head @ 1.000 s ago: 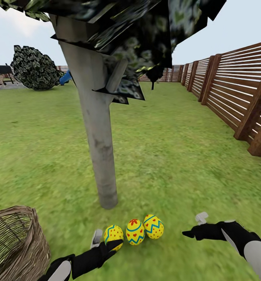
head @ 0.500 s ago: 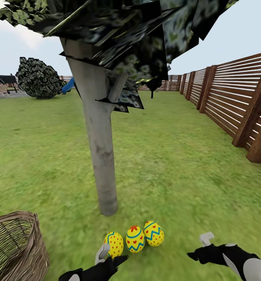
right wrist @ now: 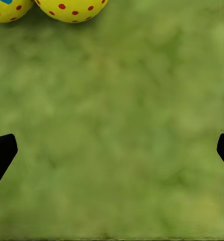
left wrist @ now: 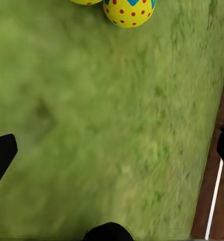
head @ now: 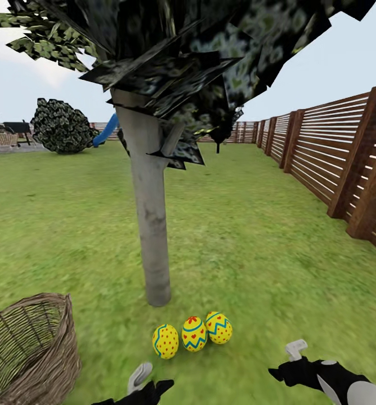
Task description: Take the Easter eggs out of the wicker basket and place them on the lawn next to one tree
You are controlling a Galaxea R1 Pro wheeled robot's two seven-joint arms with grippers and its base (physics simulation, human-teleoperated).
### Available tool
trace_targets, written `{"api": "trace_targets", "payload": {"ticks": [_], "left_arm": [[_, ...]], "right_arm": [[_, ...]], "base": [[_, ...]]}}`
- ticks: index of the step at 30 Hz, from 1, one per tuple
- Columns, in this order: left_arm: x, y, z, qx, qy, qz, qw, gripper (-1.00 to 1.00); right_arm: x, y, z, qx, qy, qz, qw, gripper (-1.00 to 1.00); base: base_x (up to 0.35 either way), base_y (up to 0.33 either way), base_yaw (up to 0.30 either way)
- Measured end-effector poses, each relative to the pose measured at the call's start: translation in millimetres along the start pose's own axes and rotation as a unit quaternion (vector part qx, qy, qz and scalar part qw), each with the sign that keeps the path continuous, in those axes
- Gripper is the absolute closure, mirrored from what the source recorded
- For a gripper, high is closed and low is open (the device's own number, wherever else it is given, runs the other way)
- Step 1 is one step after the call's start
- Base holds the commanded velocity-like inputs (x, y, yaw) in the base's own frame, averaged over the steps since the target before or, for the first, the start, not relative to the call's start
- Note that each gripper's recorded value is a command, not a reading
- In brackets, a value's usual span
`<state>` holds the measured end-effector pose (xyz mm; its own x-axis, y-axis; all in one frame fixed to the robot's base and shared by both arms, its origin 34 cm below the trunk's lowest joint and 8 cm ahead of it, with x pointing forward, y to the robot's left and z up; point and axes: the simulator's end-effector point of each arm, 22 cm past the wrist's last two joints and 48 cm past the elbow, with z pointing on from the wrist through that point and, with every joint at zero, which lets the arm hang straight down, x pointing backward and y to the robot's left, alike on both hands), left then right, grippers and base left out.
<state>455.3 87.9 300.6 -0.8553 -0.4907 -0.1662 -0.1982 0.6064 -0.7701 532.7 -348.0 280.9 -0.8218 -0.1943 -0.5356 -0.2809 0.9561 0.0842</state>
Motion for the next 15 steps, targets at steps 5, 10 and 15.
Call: {"api": "trace_targets", "payload": {"ticks": [5, 10, 15], "left_arm": [[-5, -1, -3.0, -0.001, -0.011, 0.005, 0.9999, -1.0], [-1, 21, -6.5, -0.022, -0.011, -0.006, 0.9997, -1.0], [-7, 28, -7.4, -0.029, -0.026, -0.002, 0.9992, -1.0]], "right_arm": [[-9, 0, -1.5, 0.023, -0.022, -0.008, 0.9994, -1.0], [-6, -7, 2.1, 0.063, -0.026, -0.002, 0.9977, -1.0], [-7, -16, 6.9, 0.122, -0.026, 0.001, 0.9922, -1.0]], "base": [[-0.298, 0.0, 0.001], [-0.028, 0.0, 0.064], [-0.002, 0.0, 0.072]]}}
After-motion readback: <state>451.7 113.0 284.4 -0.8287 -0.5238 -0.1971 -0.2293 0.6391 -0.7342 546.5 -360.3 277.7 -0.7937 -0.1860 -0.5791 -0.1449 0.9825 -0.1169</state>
